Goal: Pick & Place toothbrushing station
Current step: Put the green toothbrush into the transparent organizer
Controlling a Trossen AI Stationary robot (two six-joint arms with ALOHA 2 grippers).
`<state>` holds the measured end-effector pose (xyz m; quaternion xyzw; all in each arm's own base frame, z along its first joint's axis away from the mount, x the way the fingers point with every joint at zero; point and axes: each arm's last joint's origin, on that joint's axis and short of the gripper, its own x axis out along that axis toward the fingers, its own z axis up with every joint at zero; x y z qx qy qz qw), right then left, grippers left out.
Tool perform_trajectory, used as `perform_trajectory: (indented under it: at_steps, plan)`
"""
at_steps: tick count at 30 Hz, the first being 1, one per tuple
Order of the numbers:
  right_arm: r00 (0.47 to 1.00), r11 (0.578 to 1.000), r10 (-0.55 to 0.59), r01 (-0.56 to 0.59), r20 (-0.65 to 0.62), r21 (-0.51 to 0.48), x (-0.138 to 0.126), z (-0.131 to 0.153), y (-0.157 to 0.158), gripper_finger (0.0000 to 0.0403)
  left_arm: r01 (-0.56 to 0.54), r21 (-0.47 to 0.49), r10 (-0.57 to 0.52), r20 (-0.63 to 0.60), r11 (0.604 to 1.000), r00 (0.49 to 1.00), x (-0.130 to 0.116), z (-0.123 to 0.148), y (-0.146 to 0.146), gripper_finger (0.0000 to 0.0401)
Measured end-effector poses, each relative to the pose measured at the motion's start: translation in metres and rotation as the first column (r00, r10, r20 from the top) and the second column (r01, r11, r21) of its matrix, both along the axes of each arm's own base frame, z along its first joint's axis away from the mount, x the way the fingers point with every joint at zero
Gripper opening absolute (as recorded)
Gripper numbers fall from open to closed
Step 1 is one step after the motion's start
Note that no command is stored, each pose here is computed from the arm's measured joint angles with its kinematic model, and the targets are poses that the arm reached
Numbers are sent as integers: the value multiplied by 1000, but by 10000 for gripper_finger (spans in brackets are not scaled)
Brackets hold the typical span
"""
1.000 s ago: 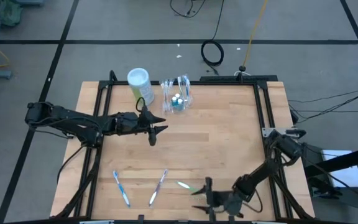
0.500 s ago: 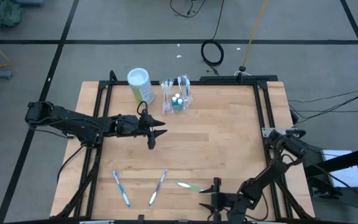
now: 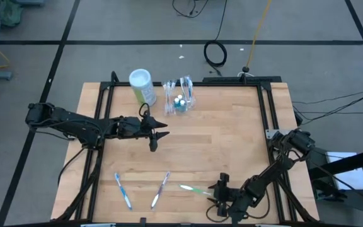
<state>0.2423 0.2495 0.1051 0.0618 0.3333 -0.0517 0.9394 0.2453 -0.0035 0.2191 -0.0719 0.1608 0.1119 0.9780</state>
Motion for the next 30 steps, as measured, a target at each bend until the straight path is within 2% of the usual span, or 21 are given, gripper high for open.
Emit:
perform_trajectory:
  at_steps: [3,8,17,20,23,27,30]
  plan:
    - [999,999,2,0,-34,42,-3,-6,-5,212,0,0,0,0,1000,1000,0,0,0,175]
    - [997,998,31,-28,-70,50,-9,-11,-8,196,0,2,0,0,1000,1000,0,0,0,175]
    - [991,995,93,-96,-101,-29,-12,-13,-9,106,18,56,-18,-3,998,1000,0,1,0,175]
    - [991,991,97,-105,-95,-77,-11,-14,-10,76,17,58,-17,1,998,1000,0,1,1,175]
    - [987,976,126,-142,-101,-166,-13,-8,-14,51,16,57,-16,9,998,1000,1,2,1,175]
    - [973,915,175,-217,-151,-339,-14,5,-27,27,7,30,-7,17,1000,1000,1,2,1,175]
    - [975,852,169,-219,-147,-475,-12,26,-41,24,-6,-7,6,22,1000,1000,1,2,1,175]
